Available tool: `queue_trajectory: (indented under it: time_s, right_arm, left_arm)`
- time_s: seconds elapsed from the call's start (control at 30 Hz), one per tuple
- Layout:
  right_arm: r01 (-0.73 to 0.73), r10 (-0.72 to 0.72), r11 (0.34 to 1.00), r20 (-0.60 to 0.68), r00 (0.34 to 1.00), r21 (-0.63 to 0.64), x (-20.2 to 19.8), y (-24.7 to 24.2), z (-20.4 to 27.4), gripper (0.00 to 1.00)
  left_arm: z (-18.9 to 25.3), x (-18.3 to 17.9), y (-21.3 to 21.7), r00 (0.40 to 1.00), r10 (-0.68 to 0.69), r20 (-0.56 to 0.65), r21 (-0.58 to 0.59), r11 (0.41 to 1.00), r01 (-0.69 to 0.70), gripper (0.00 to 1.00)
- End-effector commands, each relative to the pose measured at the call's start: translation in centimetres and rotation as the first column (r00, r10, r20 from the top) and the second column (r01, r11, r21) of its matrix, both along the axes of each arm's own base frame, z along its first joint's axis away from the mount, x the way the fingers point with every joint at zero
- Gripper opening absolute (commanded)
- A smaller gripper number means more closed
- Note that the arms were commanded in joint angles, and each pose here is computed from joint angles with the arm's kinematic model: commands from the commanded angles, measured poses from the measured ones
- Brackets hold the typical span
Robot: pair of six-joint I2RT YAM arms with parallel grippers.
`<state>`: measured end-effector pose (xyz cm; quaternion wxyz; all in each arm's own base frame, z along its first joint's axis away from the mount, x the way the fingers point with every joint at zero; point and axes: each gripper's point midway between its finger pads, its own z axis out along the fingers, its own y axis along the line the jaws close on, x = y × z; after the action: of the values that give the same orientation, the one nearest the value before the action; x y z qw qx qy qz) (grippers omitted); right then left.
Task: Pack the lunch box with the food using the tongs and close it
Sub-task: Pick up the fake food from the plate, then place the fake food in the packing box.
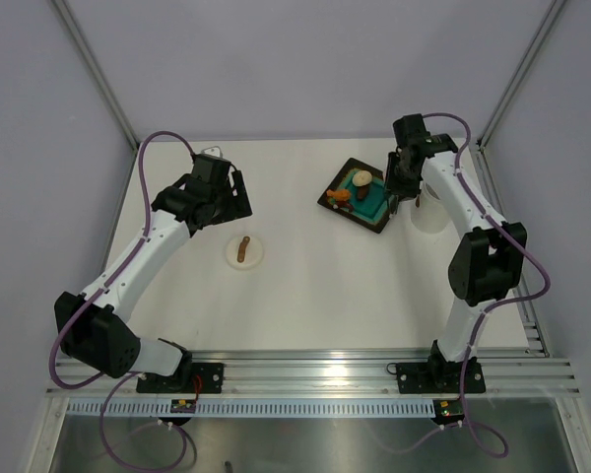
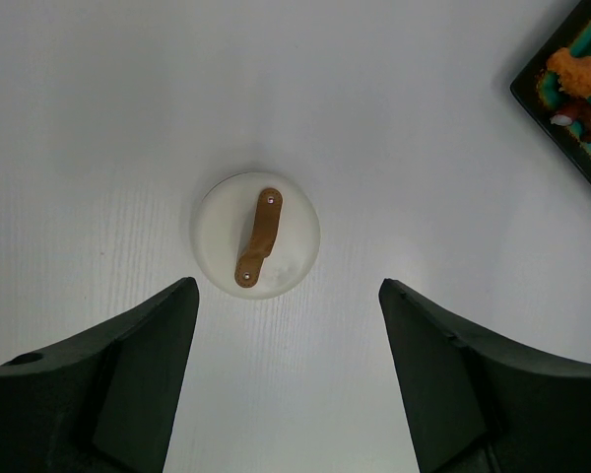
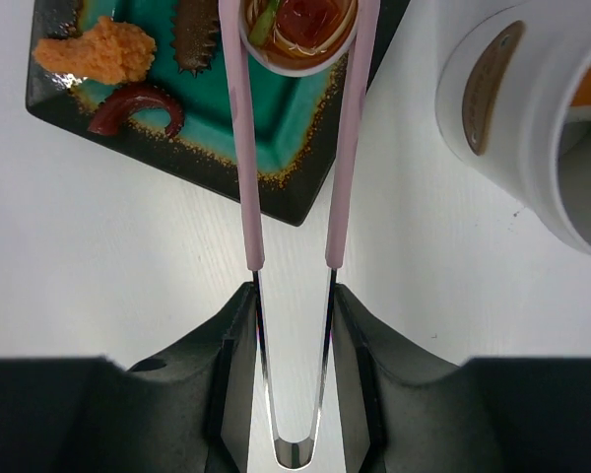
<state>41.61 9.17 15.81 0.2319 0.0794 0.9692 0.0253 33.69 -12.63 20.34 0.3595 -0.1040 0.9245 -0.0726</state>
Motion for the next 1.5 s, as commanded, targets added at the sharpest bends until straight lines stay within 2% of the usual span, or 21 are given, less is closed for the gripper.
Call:
queue_trajectory:
  time_s: [0.0, 0.2, 0.33, 0.6, 0.97, 1.27, 1.47]
  right_arm:
    - [0.02, -0.017, 0.999, 0.119, 0.993, -0.026, -0.5, -0.8, 4.4, 0.11]
    - [0.08, -0.067, 0.995, 0.181, 0.981, -0.067, -2.0, -3.0, 7.4, 0.13]
    - [0.158, -0.144, 0.986, 0.195, 0.97, -0.057, -2.7, -6.2, 8.1, 0.13]
    - [0.224, -0.21, 0.972, 0.172, 0.962, -0.068, -4.7, -9.5, 7.2, 0.14]
    - [0.253, -0.245, 0.965, 0.111, 0.963, -0.069, -4.6, -10.6, 4.6, 0.18]
    - [0.249, -0.244, 0.966, 0.082, 0.966, -0.068, -4.5, -10.5, 3.6, 0.35]
    - [0.249, -0.243, 0.966, 0.079, 0.967, -0.068, -4.5, -10.5, 3.7, 0.38]
  left_arm:
    - [2.0, 0.5, 0.1, 0.997, 0.001, 0.072, -0.021, 1.0, 0.0, 0.79]
    - [2.3, 0.3, 0.3, 0.997, 0.003, 0.081, -0.022, 1.0, -0.002, 0.78]
    - [2.3, 0.1, 0.4, 0.996, 0.005, 0.085, -0.021, 1.0, -0.003, 0.78]
    - [2.3, 0.1, 0.3, 0.997, -0.001, 0.082, -0.027, 1.0, 0.004, 0.78]
    - [2.5, 0.0, 0.3, 0.996, -0.001, 0.085, -0.028, 1.0, 0.004, 0.78]
    - [2.6, 0.1, 0.2, 0.996, -0.007, 0.086, -0.027, 1.0, 0.009, 0.78]
    - [2.8, 0.1, 0.1, 0.996, -0.011, 0.089, -0.031, 0.999, 0.013, 0.78]
